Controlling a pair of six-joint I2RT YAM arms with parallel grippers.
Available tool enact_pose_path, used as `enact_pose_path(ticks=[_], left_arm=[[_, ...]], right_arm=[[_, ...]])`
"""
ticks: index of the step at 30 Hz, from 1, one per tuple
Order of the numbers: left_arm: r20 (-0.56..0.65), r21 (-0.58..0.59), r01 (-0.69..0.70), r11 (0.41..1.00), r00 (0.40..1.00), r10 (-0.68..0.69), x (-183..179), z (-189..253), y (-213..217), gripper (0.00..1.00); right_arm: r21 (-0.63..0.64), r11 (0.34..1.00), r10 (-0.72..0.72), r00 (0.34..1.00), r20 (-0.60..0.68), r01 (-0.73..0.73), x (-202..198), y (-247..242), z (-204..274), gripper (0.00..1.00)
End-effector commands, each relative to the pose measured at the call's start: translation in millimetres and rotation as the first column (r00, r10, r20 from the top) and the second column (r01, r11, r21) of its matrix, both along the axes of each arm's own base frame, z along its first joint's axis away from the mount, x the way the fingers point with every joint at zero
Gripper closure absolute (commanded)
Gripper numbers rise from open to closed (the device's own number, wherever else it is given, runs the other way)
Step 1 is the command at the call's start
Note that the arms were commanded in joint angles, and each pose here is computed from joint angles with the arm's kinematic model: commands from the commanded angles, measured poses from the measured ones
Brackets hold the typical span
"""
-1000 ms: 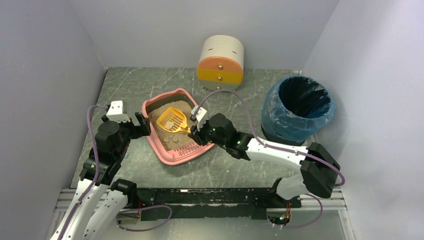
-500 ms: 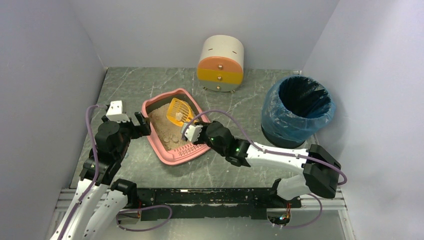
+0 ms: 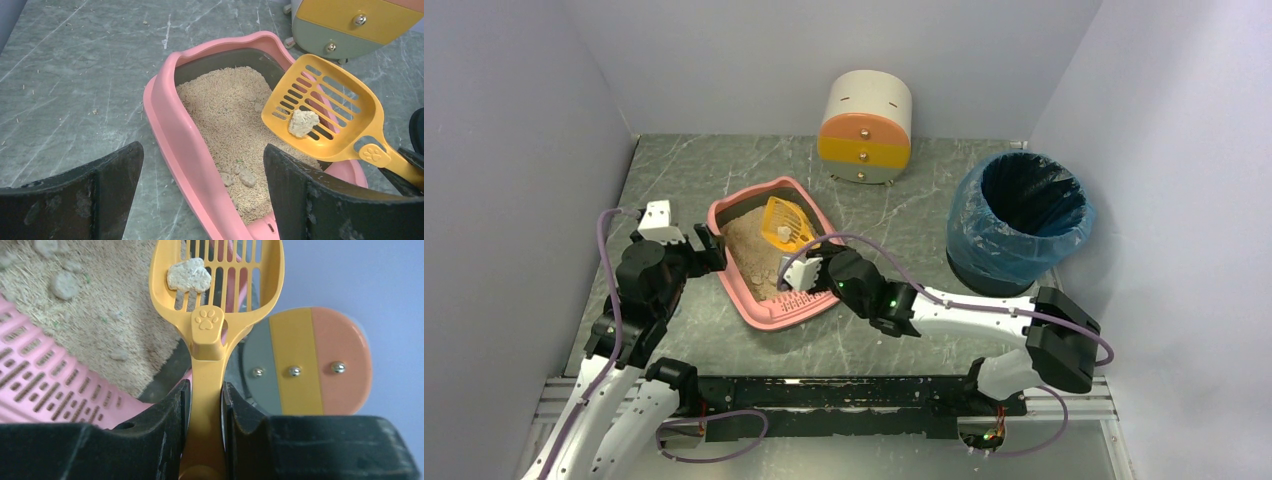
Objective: Clean the litter box
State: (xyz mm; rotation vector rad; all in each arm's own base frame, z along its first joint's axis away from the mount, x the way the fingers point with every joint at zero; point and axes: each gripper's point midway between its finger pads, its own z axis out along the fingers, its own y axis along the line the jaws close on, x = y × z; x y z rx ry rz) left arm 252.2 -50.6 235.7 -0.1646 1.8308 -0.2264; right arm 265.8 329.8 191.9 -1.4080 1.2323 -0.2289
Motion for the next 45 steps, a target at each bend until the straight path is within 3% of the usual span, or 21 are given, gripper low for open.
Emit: enact_pose_path(ticks=[1,7,14,23,30,36,45], left_arm=[[0.004,-0.007,0.012,1.0,1.0,-0.012,0.1,5.2,-2.3,0.06],[0.01,0.003,0.021,1.0,1.0,-0.021,0.1,5.8,-2.8,0.05],[0.008,0.006,0.022,1.0,1.0,-0.022,0.7,5.2,-3.0,0.05],[0.012,0.01,0.019,1.0,1.0,-0.019,0.3,6.0,-1.8,0.05],[0.013,0.009,0.02,1.0,1.0,-0.02,0.2,6.4,-2.1,0.05],[0.011,0.009,0.023,1.0,1.0,-0.023,0.5,5.7,-2.7,0.05],[0.012,0.005,0.029,1.0,1.0,-0.029,0.0,6.2,-3.9,0.05]], right_arm=[[0.176,0.984,-0.002,0.989,-0.145,0.027,-6.3,21.9,16.5,1.0],[0.278,0.944,-0.081,0.94,-0.33,0.179,-6.3,29.0,20.3,1.0],[0.368,0.868,-0.094,0.839,-0.536,0.333,-14.0,33.9,22.2,1.0],[0.405,0.796,-0.054,0.719,-0.693,0.45,-16.0,29.1,28.3,1.0],[0.447,0.684,0.002,0.611,-0.792,0.576,-0.1,9.7,40.7,1.0],[0.517,0.571,0.016,0.621,-0.783,0.637,14.2,-16.4,72.8,1.0],[0.628,0.389,-0.069,0.701,-0.71,0.674,38.4,-63.0,137.4,1.0]])
